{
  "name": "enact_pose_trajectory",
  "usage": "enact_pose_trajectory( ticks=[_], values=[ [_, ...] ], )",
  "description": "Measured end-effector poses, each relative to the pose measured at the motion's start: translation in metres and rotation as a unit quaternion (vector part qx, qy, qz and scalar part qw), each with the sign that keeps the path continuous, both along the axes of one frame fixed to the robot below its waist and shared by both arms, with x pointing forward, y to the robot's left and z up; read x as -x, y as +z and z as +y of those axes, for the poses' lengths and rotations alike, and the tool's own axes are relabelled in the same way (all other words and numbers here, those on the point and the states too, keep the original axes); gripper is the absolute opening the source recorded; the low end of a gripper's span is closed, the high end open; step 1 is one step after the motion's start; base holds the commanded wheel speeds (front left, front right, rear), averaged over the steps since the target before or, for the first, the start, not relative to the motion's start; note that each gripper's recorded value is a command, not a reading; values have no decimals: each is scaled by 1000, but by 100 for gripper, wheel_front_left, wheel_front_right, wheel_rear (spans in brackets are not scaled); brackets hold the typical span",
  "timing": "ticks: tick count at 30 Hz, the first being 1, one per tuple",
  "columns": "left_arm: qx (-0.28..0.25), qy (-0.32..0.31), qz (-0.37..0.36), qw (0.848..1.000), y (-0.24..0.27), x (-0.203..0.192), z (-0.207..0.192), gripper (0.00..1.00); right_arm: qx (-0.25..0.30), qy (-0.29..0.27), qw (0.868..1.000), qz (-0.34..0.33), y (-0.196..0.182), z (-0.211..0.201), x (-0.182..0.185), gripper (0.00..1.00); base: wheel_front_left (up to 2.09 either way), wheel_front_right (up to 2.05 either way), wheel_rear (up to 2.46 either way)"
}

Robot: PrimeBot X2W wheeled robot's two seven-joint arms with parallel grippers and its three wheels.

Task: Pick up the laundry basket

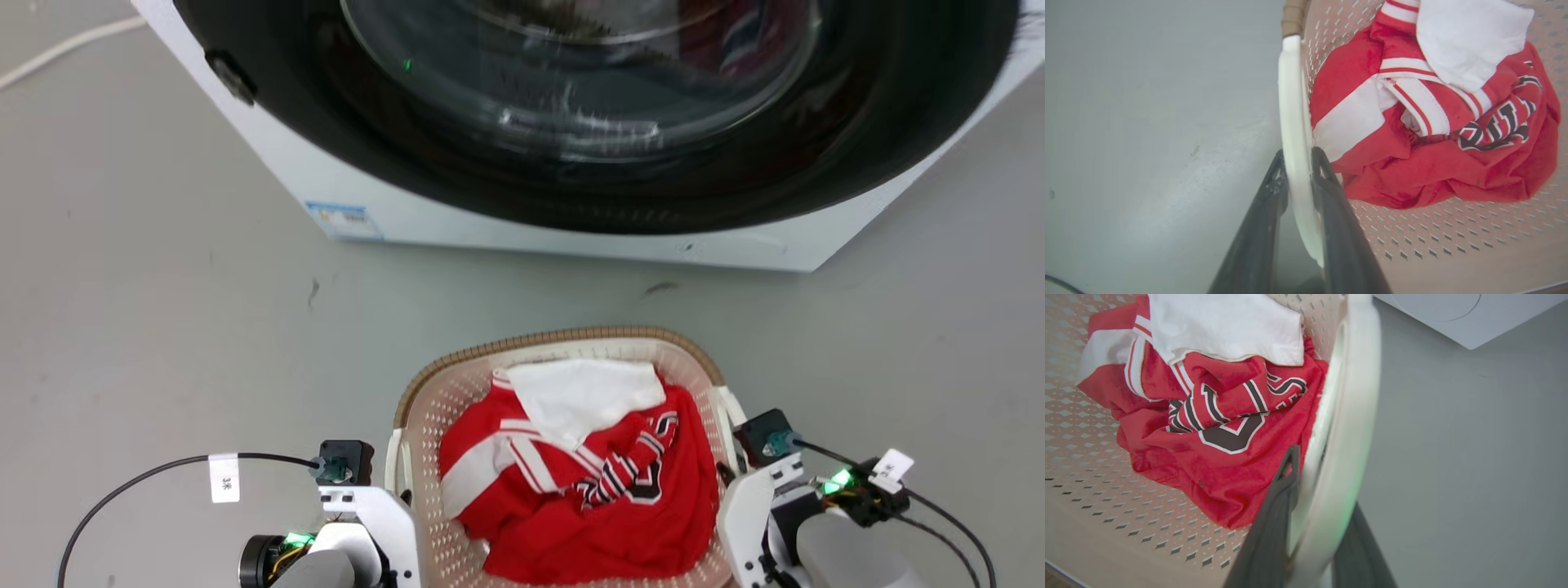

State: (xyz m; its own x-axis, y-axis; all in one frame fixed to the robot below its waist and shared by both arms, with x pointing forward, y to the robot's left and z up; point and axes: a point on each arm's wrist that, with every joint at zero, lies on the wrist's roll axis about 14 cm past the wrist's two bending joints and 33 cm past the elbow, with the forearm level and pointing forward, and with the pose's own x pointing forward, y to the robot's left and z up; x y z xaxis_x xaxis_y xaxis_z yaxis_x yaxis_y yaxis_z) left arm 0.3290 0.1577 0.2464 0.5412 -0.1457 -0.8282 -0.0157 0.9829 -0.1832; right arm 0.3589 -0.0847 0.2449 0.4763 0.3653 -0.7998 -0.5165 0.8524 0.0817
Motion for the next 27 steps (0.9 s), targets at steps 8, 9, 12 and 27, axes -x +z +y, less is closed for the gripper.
enact_pose_trajectory(
  ticks=[8,9,12,27],
  values=[
    [-2,-39,-5,999,25,-9,-7,0,13,-18,1000,1,28,-9,9,0,0,0,0],
    [-2,-42,-6,999,28,-10,-8,0,13,-21,1000,1,31,-10,10,0,0,0,0],
    [-3,-54,-6,999,37,-12,-10,0,17,-28,999,9,37,-13,19,0,0,0,0],
    [-7,-93,-7,996,66,3,-21,0,22,-46,999,9,66,-29,48,0,0,0,0]
  ],
)
